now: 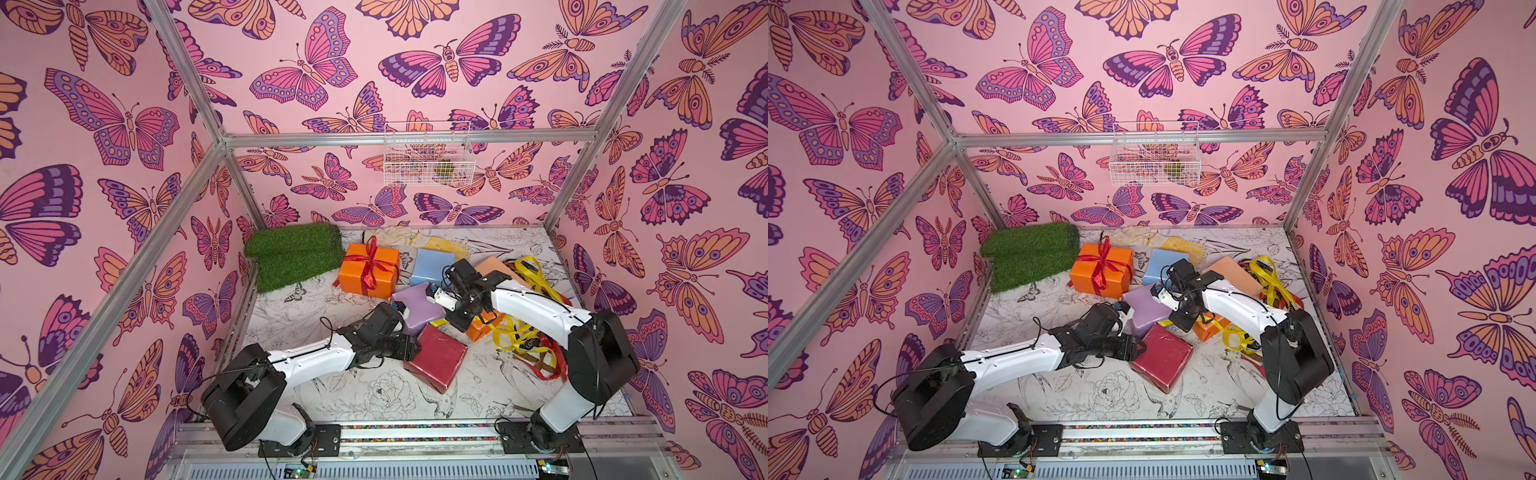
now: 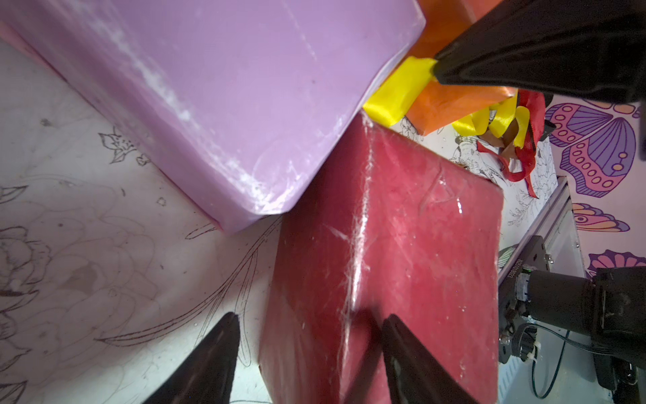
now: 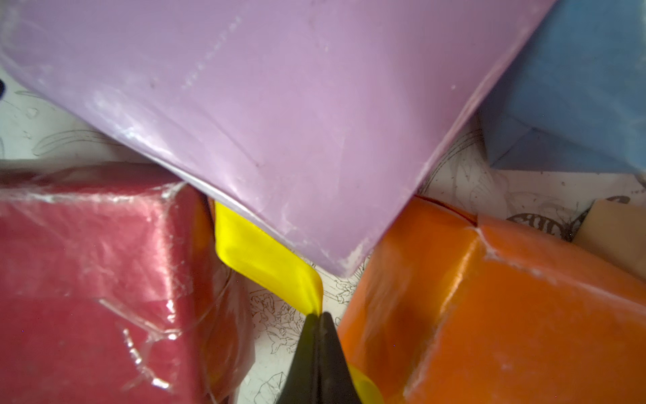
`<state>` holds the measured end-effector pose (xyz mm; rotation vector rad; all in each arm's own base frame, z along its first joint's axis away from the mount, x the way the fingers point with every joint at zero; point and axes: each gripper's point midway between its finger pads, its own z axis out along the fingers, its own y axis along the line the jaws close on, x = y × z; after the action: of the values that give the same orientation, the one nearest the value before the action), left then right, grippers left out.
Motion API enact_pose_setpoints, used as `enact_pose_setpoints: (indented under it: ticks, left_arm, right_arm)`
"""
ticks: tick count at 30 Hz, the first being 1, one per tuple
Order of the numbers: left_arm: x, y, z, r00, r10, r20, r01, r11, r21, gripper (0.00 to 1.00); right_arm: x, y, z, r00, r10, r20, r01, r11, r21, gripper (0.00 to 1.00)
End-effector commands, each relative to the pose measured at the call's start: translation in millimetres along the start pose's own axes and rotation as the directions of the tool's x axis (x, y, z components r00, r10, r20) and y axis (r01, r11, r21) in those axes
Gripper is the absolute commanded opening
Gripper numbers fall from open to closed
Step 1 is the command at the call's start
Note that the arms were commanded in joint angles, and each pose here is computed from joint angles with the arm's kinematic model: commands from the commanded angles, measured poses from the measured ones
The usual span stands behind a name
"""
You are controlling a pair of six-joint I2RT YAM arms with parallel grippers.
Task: Untie the ribbon bows on the gift boxes
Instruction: Pick up the ribbon at the center of the board, then place the ribbon at the center of the board.
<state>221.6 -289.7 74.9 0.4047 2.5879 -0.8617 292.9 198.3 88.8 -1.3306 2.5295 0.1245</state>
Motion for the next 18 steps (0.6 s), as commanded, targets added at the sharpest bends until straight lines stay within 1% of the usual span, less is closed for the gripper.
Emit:
enact_pose_setpoints:
  ticks: [1,3,5,8,12,14,15,16,18]
  left_arm:
    - [5,6,-3,1.000,0.009,-0.012,-0.010,1.000,-0.015,0.67]
    - [4,4,-4,1.000,0.016,-0.012,-0.016,1.000,-0.007,0.67]
    - [3,3,-4,1.000,0.021,-0.011,-0.021,1.000,-0.005,0.67]
    - [2,3,-6,1.000,0.028,-0.011,-0.028,1.000,-0.004,0.67]
    - [0,2,-7,0.999,0.032,-0.010,-0.032,0.999,-0.002,0.67]
    - [-1,1,-6,0.999,0.031,-0.011,-0.031,1.000,0.001,0.67]
    - [-1,1,-5,0.999,0.030,-0.014,-0.030,1.000,0.002,0.67]
    - [-1,0,-5,0.999,0.029,-0.016,-0.029,1.000,0.002,0.67]
    - [-2,-1,-4,0.999,0.031,-0.017,-0.031,1.000,0.005,0.67]
  right_arm:
    - [-2,-7,-26,0.993,0.102,0.063,-0.106,0.992,0.064,0.00]
    - [-1,-16,-43,0.981,0.157,0.113,-0.170,0.979,0.112,0.00]
    - [0,-27,-70,0.958,0.212,0.193,-0.242,0.958,0.153,0.00]
    - [1,-43,-117,0.909,0.265,0.322,-0.342,0.915,0.211,0.00]
    - [10,-61,-176,0.845,0.312,0.435,-0.449,0.855,0.260,0.00]
    - [19,-72,-207,0.804,0.333,0.494,-0.518,0.800,0.304,0.00]
    - [26,-77,-217,0.790,0.339,0.510,-0.543,0.774,0.326,0.00]
    - [36,-85,-228,0.772,0.358,0.525,-0.583,0.727,0.363,0.00]
    - [61,-102,-242,0.715,0.431,0.550,-0.679,0.616,0.400,0.00]
